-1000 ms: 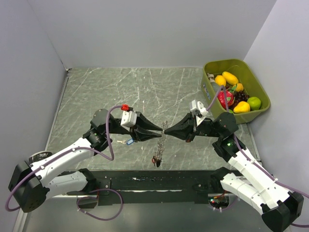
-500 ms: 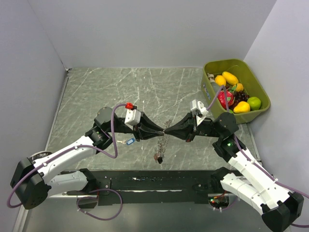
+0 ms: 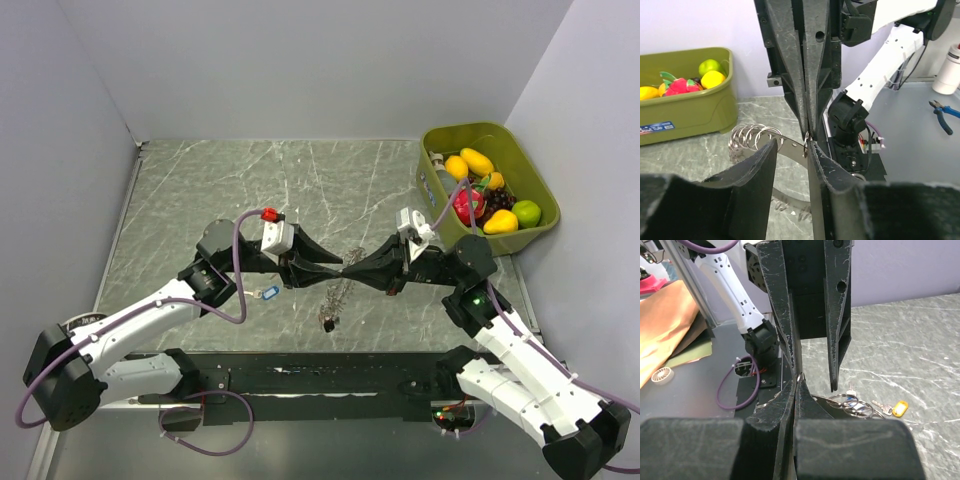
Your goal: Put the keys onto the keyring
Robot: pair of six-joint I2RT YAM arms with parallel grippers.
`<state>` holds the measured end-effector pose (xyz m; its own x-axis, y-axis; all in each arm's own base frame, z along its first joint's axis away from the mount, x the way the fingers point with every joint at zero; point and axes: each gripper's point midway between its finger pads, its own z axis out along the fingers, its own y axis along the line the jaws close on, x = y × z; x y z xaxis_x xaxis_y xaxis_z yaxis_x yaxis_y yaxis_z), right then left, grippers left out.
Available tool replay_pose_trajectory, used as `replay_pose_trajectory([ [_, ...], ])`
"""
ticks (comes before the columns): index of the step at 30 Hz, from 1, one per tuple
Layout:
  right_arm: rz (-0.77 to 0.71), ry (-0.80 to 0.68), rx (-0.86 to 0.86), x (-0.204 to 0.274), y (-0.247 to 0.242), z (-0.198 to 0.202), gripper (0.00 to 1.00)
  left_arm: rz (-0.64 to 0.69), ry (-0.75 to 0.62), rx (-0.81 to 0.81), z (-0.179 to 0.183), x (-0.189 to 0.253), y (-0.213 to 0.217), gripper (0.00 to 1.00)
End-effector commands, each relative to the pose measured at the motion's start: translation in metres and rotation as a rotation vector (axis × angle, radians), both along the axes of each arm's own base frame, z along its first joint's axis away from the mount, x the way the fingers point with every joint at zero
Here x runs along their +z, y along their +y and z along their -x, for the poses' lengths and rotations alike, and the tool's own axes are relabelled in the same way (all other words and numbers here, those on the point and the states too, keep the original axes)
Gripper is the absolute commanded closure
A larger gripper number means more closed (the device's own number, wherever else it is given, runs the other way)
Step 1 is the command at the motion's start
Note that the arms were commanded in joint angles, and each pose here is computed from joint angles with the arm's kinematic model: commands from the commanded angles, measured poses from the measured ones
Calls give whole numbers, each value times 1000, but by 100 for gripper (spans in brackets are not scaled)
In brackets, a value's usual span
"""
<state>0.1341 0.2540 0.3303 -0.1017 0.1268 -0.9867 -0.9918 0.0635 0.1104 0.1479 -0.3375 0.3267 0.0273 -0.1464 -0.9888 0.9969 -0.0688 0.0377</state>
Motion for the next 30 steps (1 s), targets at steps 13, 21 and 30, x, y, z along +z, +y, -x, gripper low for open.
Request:
replay_pose_trajectory([
  [13,-68,-102,-8,29,-5,8,100,2,-9,52,-3,4,5,66],
  [21,-80,-108,-32,31,-7,7,100,0,-6,60,-4,2,6,64],
  [30,-77,-103,-32,29,-6,5,100,16,1,0,2,8,1,76],
])
